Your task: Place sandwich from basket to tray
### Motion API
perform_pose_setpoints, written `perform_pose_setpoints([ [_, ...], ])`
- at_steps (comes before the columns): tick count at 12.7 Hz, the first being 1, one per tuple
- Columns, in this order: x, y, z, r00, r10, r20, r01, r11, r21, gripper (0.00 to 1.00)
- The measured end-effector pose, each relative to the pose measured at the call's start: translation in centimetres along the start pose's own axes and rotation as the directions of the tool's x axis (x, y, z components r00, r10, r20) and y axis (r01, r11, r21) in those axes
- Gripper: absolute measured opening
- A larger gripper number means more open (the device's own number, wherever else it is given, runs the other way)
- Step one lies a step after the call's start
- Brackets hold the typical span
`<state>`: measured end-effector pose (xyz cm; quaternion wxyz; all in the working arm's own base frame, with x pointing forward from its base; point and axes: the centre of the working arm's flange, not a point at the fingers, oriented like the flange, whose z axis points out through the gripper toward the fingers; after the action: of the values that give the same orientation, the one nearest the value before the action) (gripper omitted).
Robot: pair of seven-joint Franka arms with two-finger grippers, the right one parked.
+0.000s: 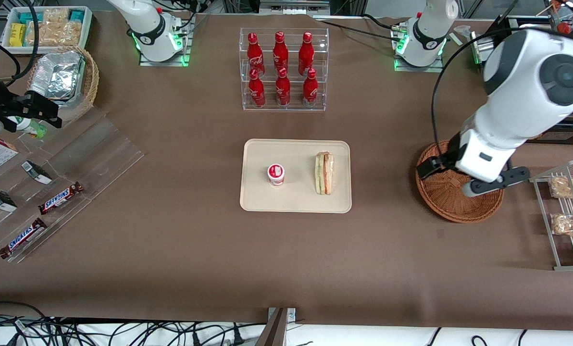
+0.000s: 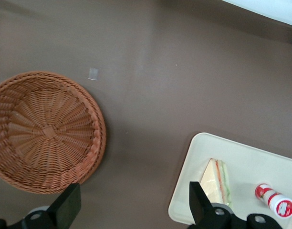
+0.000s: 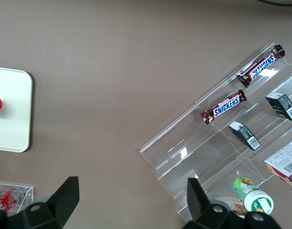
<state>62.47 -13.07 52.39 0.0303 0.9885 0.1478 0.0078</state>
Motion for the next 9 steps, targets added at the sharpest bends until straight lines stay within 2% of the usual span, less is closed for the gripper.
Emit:
perform_pose_setpoints([
  [2, 0.1, -3.5, -2.4, 0.998, 0.067, 0.021, -0.067, 0.998, 0.007, 1.00],
  [4, -0.2, -6.6, -4.4, 0.987, 0.155, 0.041, -0.156, 0.987, 0.033, 1.00],
  [9, -0.6, -11.6, -7.4, 0.936, 0.345, 0.064, -0.349, 0.936, 0.053, 1.00],
])
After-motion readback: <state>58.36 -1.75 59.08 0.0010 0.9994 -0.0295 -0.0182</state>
